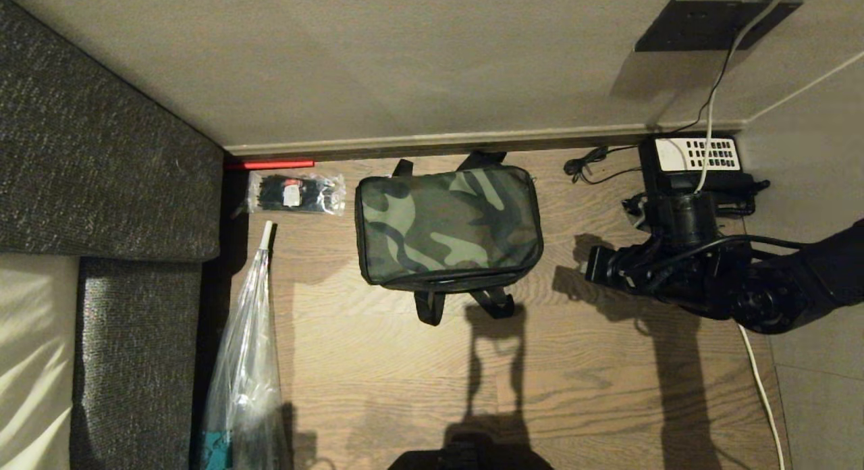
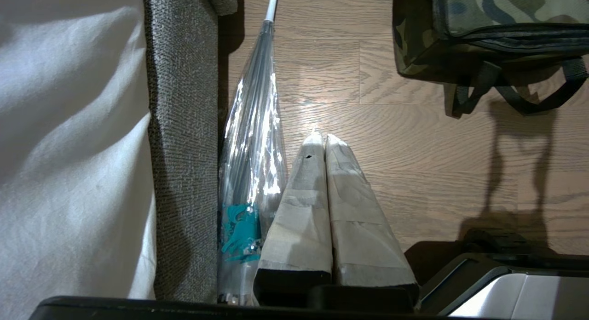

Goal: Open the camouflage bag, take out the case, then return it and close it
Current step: Open the top of the storage box

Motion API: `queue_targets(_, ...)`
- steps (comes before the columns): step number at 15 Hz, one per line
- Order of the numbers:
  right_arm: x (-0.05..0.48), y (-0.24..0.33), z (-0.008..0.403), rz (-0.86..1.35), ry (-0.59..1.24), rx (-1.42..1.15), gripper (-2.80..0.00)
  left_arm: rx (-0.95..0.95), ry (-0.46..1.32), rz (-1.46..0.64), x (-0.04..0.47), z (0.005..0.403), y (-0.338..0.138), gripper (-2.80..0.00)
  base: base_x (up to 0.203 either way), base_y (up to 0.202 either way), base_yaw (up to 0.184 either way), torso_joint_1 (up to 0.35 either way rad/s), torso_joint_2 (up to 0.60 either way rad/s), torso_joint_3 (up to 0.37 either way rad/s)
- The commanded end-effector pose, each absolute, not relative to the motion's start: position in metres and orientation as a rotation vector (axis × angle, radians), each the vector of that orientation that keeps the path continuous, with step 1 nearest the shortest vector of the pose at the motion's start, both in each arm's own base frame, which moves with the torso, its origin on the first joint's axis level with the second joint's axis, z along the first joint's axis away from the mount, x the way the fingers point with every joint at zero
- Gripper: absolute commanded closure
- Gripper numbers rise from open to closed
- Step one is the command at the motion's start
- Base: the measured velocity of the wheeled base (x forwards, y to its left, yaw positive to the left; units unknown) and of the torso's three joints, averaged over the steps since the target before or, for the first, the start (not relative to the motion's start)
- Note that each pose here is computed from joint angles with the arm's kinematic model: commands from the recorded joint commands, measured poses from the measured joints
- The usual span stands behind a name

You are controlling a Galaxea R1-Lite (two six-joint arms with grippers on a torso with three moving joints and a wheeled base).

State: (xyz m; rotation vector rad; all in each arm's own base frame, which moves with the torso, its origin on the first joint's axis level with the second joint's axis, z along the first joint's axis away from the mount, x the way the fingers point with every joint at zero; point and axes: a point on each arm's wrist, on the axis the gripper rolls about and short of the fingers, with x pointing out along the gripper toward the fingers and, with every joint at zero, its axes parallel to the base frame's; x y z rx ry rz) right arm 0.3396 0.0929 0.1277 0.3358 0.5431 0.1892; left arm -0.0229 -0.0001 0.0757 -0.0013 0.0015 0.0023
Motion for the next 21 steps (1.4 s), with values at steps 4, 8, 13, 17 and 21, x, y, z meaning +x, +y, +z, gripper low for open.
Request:
queue_targets(4, 0.341, 0.117, 0.129, 0.323, 0.536, 0.385, -2.80, -0.002, 0.000, 0.003, -0.023, 0.076, 0.000, 0.00, 0.000, 0.000, 0.000, 0.000, 0.00, 0.000)
queue_targets(8, 0.347, 0.136, 0.133, 0.357, 0.496, 0.541, -2.80, -0.002, 0.000, 0.003, -0.023, 0.076, 0.000, 0.00, 0.000, 0.000, 0.000, 0.000, 0.00, 0.000)
queue_targets(13, 0.360, 0.144, 0.122, 0.371, 0.462, 0.562, -2.80, -0.002, 0.000, 0.003, -0.023, 0.076, 0.000, 0.00, 0.000, 0.000, 0.000, 0.000, 0.00, 0.000)
queue_targets(17, 0.369, 0.151, 0.128, 0.367, 0.455, 0.691, -2.80, -0.002, 0.001, 0.003, -0.023, 0.075, 0.000, 0.00, 0.000, 0.000, 0.000, 0.000, 0.00, 0.000)
queue_targets(21, 0.367, 0.161, 0.136, 0.390, 0.439, 0.796, -2.80, -0.002, 0.000, 0.003, -0.023, 0.076, 0.000, 0.00, 0.000, 0.000, 0.000, 0.000, 0.00, 0.000)
